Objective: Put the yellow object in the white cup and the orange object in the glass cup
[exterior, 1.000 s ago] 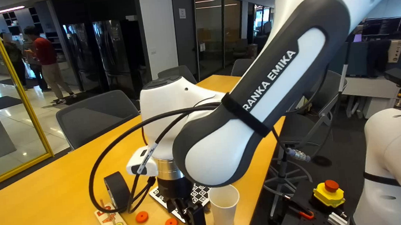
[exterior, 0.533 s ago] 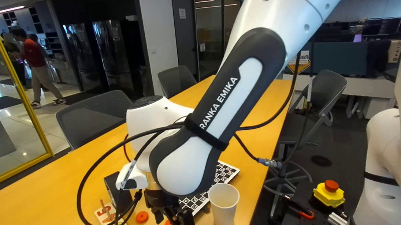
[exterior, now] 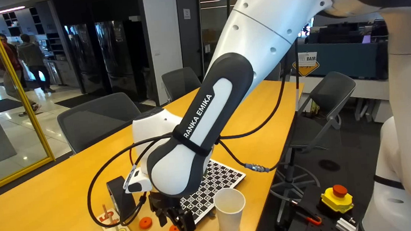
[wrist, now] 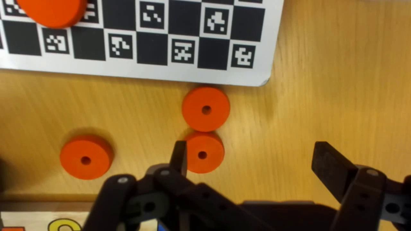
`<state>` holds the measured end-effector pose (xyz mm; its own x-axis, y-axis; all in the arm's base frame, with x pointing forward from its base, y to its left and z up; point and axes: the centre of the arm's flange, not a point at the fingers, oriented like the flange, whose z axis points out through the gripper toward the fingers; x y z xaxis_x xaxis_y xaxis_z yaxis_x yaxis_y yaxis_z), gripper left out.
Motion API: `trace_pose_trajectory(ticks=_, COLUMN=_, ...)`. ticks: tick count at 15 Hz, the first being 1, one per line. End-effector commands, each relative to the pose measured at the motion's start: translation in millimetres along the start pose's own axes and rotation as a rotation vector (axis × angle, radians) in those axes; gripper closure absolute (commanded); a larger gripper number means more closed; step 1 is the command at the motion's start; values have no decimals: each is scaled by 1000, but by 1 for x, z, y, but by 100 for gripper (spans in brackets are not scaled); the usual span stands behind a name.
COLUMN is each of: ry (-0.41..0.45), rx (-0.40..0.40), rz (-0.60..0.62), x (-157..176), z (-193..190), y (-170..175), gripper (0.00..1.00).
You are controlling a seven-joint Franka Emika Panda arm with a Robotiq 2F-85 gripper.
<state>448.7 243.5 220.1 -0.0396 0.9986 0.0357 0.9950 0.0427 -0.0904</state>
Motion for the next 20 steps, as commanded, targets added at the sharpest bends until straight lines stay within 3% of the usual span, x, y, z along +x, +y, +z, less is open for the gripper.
trace_pose_trajectory(ticks=1, ry=11, rx=-32, rz=-9, x=-4, z=6, y=16, gripper=0)
trace_pose_trajectory(ticks=18, ry=25, rx=-22, rz=16, x=-21, z=28, y=34, gripper=0)
trace_pose_trajectory(ticks=19, ry=30, rx=-22, rz=17, x=-21, z=29, y=34, gripper=25)
trace_pose_trajectory(ticks=20, ry=33, rx=-25, rz=19, x=-22, z=29, y=34, gripper=25)
